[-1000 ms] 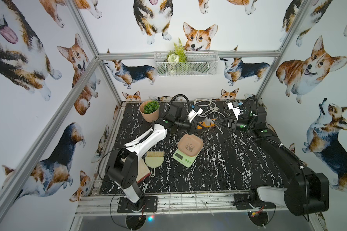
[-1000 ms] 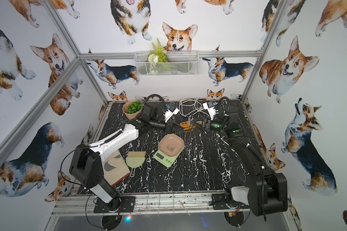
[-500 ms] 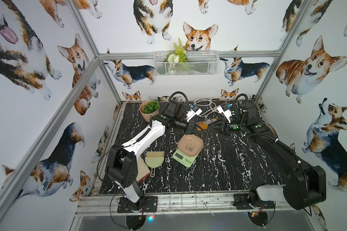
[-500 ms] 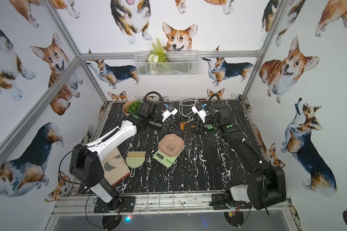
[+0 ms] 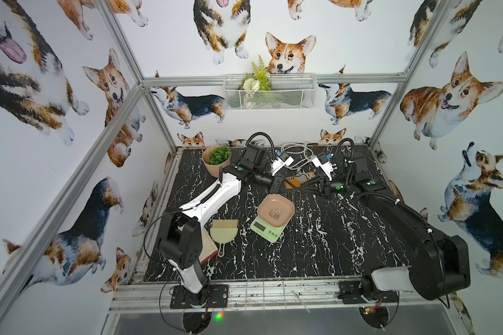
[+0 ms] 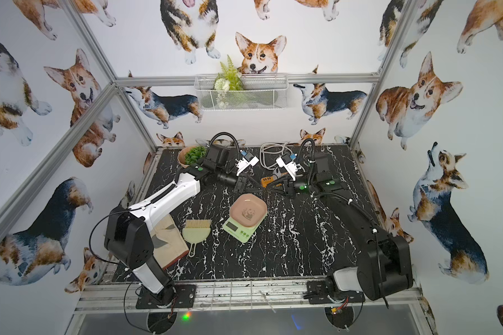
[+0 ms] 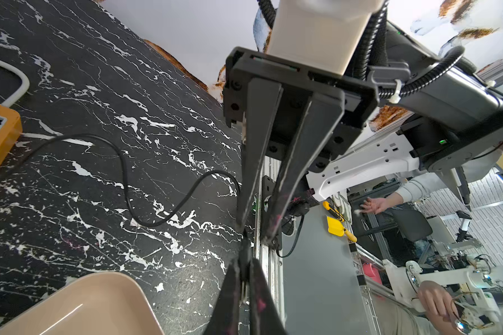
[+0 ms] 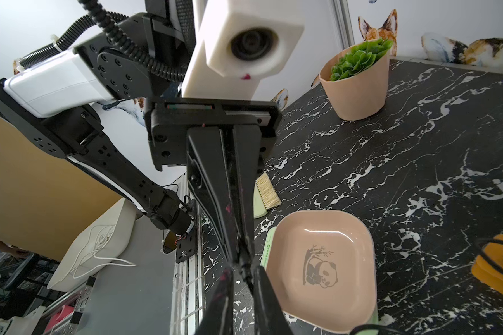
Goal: Charge the electronic scale
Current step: Pick up the charging cable from the center of the board.
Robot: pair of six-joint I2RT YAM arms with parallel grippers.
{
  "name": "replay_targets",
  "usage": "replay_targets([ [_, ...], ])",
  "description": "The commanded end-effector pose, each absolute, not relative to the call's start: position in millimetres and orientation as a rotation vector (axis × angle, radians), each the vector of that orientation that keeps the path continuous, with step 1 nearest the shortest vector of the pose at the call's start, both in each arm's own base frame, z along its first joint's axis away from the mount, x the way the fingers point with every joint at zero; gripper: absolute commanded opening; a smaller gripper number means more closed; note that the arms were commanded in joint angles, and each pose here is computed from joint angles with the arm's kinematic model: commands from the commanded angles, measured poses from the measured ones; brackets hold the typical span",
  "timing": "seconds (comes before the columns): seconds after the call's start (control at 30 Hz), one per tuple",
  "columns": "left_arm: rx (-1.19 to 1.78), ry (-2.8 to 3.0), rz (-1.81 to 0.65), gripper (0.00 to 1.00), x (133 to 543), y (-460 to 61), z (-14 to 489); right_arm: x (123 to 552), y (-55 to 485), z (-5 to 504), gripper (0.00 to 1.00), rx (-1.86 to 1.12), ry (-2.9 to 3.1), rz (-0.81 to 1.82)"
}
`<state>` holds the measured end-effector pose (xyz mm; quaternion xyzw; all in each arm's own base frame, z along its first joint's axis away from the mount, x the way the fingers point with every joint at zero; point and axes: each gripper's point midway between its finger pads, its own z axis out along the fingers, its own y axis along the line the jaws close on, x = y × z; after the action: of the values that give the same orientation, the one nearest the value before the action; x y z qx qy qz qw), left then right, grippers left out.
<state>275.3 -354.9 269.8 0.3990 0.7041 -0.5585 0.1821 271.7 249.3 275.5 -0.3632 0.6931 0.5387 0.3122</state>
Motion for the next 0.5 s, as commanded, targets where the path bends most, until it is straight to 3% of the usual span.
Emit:
replay_targets([
  [0.0,1.150,1.934,-1.588,0.05,276.1,-357.6,277.5,263.8,252.2,277.1,0.17,-0.999,1.805,1.471],
  [0.47,1.163,1.914,-1.622,0.05,272.9,-361.1,280.3,280.7,252.5,271.6,0.30,-0.973,1.861,1.377],
])
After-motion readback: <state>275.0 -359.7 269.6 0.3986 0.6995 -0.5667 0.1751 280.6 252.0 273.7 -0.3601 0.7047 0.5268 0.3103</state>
